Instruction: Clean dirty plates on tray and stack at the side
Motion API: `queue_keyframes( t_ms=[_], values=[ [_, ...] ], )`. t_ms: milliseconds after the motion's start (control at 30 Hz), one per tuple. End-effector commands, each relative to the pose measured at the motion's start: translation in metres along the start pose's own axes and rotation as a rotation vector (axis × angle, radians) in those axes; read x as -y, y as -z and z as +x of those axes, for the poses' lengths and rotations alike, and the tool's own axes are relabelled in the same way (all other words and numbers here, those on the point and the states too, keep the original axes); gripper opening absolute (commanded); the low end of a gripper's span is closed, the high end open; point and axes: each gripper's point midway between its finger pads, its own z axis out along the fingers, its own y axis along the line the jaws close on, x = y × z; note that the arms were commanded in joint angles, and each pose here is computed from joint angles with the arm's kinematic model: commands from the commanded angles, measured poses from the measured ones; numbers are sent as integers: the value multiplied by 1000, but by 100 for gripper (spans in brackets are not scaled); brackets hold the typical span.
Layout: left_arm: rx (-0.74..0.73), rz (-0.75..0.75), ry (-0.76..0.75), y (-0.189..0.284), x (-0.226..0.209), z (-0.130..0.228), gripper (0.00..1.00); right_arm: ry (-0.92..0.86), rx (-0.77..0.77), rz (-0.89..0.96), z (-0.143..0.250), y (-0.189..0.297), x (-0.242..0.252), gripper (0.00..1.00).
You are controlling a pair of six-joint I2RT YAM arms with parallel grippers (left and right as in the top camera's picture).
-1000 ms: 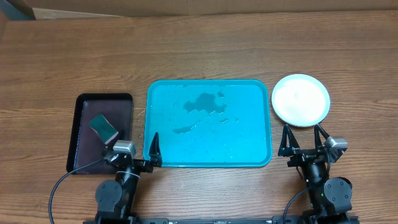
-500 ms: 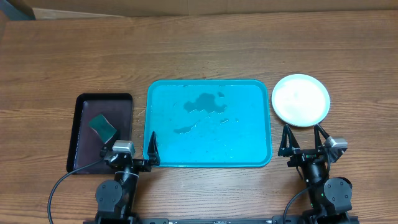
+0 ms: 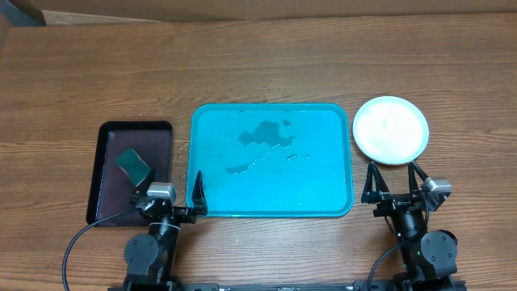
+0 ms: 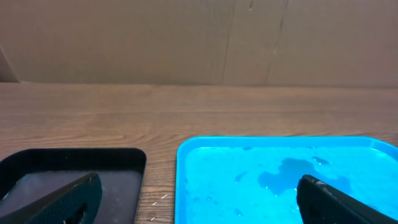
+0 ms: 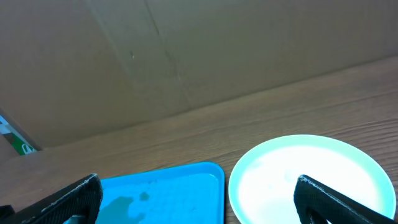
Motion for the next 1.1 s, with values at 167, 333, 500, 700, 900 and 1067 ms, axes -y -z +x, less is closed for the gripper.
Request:
queue_keyframes(
  t_ms=[167,333,500,700,900,1067],
  values=[
    [8,-12,-16,0,-3,-1,100,7,3,1,2,0,1,100],
    [7,-23,-72,0,-4,-1,100,7,3,1,2,0,1,100],
    [7,-12,-71,0,-3,-1,100,7,3,1,2,0,1,100],
    [8,-31,-70,1,-7,-1,100,7,3,1,2,0,1,100],
    [9,-70,-67,1,-17,-1,100,7,3,1,2,0,1,100],
    [9,-70,-67,1,-17,-1,100,7,3,1,2,0,1,100]
  ],
)
